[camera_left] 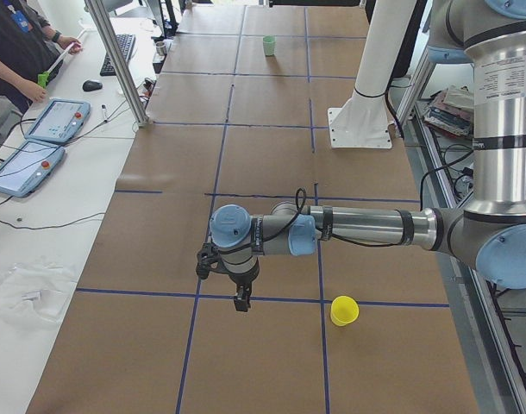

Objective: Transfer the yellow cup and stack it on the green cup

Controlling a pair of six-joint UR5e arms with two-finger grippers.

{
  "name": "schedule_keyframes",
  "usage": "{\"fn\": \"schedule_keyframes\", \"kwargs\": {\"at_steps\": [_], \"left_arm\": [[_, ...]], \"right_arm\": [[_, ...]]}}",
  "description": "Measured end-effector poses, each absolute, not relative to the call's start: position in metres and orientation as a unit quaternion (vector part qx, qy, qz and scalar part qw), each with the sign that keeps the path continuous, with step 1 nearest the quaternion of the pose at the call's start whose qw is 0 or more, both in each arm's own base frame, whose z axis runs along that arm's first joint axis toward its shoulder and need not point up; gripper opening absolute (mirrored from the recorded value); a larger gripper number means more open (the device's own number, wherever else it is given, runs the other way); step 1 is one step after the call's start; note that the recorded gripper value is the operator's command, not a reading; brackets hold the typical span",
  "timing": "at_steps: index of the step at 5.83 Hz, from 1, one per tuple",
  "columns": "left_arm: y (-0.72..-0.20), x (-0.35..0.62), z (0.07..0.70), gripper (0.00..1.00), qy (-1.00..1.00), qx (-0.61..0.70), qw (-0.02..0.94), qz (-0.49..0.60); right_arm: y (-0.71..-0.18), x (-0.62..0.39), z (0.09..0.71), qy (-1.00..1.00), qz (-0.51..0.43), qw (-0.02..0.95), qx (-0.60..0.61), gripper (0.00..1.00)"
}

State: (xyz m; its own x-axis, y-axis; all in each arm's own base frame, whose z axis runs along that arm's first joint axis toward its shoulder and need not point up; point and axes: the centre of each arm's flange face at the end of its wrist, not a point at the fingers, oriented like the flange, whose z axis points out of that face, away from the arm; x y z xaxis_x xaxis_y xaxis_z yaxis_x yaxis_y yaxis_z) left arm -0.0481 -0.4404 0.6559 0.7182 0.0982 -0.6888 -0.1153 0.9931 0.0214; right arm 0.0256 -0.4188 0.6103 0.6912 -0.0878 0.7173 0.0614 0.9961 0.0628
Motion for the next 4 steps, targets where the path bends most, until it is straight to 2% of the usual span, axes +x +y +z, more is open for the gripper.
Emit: {"fn": "schedule_keyframes", "kwargs": {"at_steps": [4], "left_arm": [[-0.450,-0.047,0.639,1.00,0.369,0.005,0.927,0.063]], "right_arm": [[-0.419,0.025,0.608,-0.391,-0.042,0.919,0.019,1.00]]}}
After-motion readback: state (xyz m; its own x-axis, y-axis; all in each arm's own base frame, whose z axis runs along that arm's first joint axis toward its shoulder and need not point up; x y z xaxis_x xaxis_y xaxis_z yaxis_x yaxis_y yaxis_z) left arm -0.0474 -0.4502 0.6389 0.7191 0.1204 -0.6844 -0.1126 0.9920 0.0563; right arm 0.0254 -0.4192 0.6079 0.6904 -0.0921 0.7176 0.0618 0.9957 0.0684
